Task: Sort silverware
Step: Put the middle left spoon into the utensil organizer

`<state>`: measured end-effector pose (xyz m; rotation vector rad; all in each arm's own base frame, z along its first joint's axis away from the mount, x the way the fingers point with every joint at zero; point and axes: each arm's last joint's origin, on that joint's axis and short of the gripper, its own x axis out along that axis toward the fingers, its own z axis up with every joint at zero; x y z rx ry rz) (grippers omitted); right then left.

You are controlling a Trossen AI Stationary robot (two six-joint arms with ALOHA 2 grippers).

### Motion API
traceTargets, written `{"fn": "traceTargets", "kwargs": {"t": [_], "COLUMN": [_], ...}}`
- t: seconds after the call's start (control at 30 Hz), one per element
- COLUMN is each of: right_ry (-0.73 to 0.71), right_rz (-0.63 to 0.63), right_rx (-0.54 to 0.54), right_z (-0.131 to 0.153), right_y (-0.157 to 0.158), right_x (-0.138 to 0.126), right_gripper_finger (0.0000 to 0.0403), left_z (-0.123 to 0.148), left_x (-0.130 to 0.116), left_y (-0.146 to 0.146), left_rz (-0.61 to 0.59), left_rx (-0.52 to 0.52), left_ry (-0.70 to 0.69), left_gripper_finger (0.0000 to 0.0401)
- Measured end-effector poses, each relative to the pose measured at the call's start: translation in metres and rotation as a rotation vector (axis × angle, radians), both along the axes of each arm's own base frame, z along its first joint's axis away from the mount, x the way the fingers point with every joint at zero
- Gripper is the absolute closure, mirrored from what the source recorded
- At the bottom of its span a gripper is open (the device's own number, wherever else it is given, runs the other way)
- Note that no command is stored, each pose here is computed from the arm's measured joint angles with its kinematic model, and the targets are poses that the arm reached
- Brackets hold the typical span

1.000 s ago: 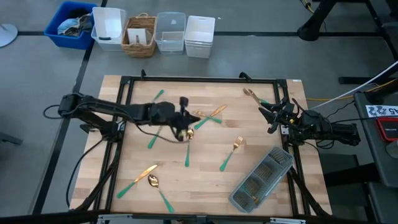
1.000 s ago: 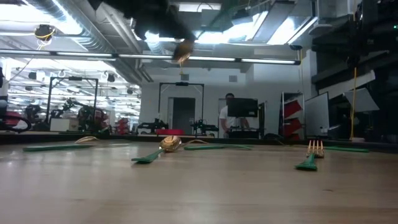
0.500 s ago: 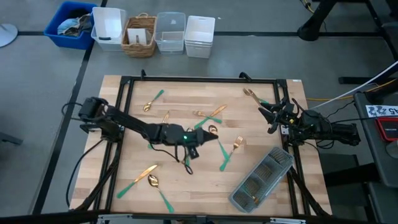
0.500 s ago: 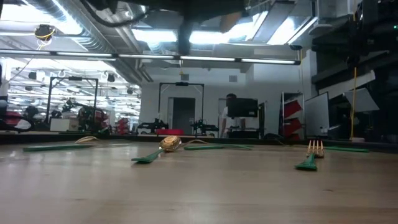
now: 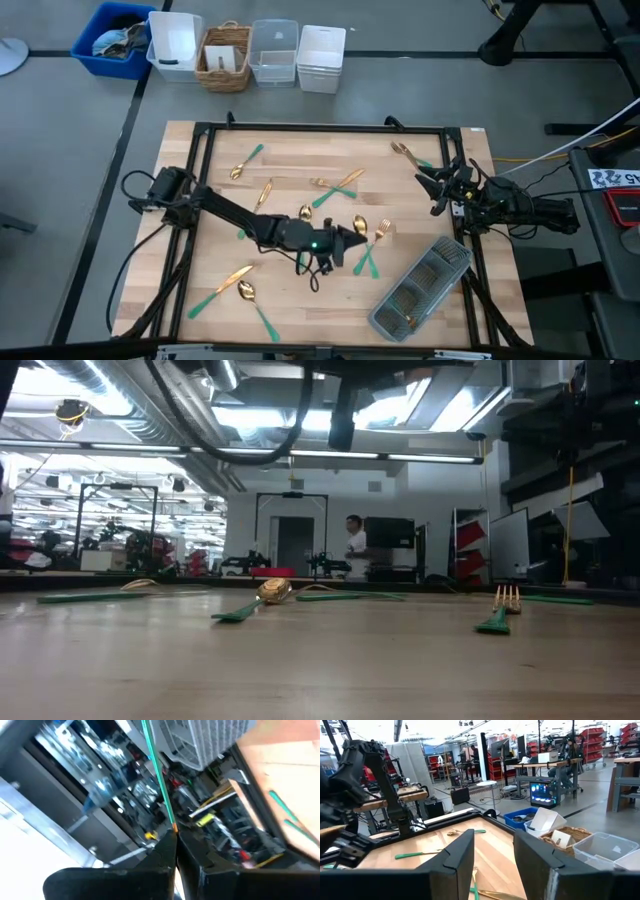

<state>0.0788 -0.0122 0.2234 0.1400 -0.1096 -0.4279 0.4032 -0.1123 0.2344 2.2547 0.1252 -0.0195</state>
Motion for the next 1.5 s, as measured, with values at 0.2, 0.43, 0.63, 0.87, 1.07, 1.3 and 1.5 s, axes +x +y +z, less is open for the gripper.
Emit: {"fn": "traceTargets", "kwargs": {"t": [0.2,0.43,0.63,0.87,1.07,1.3,1.5], "right_ry": [0.002,0.007,0.007,0.007,0.006,0.006,0.006], "right_rz": [0.000,0.001,0.001,0.001,0.001,0.001,0.001], "right_rx": [-0.001,0.000,0.000,0.001,0.002,0.001,0.001], "right_z": [0.000,-0.001,-0.001,-0.001,-0.001,-0.001,-0.001], "right_y": [0.000,0.000,0.000,0.000,0.000,0.000,0.000], "right_x": [0.000,0.000,0.000,0.000,0.000,0.000,0.000], "right_gripper_finger": [0.0265,0.0265,0.0265,0.0265,0.0265,0.0265,0.0265], "left_z": [0.002,0.000,-0.002,-0.003,-0.013,-0.011,-0.018], "left_x": [0.003,0.018,0.031,0.039,0.049,0.057,0.058], "left_y": [-0.021,-0.046,-0.059,-0.065,-0.065,-0.062,-0.059], "left_rz": [-0.054,-0.155,-0.207,-0.274,-0.339,-0.351,-0.424], "left_rx": [0.098,0.139,0.151,0.169,0.189,0.207,0.215], "left_ry": [-0.036,-0.055,-0.074,-0.082,-0.062,-0.086,-0.022], "left_gripper_finger": [0.0401,0.0401,0.0401,0.0401,0.0401,0.0401,0.0401]}}
